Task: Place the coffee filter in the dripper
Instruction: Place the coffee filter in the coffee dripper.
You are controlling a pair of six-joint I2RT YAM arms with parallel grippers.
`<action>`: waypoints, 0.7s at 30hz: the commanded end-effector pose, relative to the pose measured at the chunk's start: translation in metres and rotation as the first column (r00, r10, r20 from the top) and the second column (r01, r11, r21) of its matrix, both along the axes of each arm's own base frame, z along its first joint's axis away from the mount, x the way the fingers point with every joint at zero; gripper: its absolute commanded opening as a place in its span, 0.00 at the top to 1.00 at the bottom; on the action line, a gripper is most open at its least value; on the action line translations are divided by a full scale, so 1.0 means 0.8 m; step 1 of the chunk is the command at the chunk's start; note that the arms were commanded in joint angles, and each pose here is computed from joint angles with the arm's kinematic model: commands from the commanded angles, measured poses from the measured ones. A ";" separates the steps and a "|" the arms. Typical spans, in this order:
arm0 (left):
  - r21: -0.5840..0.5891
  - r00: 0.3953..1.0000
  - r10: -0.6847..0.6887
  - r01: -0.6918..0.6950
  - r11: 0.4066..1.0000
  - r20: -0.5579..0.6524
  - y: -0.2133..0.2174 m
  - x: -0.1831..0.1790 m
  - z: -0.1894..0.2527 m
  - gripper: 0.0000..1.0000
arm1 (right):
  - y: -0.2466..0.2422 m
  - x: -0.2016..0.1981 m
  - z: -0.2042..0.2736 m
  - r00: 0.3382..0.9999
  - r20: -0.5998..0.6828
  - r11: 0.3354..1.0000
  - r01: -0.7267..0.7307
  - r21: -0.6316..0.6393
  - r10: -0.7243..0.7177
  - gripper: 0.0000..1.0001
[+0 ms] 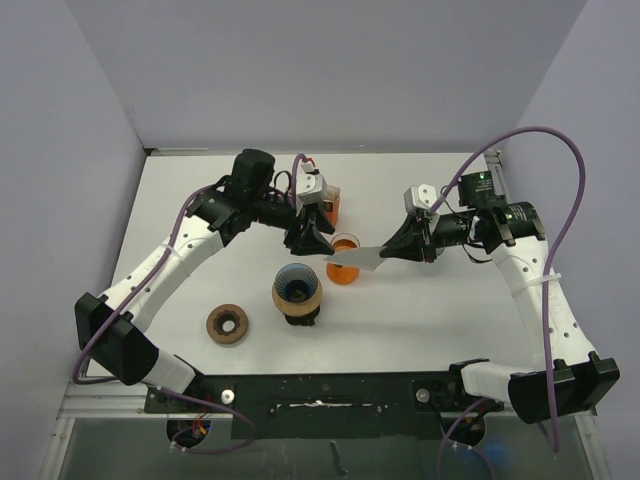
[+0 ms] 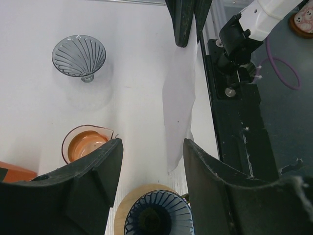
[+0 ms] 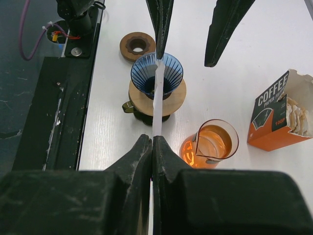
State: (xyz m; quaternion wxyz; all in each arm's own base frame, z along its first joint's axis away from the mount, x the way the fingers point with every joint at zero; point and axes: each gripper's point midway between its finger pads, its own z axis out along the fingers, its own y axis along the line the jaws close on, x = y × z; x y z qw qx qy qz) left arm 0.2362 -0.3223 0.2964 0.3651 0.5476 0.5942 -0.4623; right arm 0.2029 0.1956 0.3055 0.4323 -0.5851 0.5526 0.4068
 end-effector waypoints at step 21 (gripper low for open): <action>-0.040 0.997 -0.075 0.075 0.996 0.007 -0.012 -0.017 0.011 0.50 | 0.007 -0.001 0.020 0.999 0.035 0.999 -0.033 0.043 0.032 1.00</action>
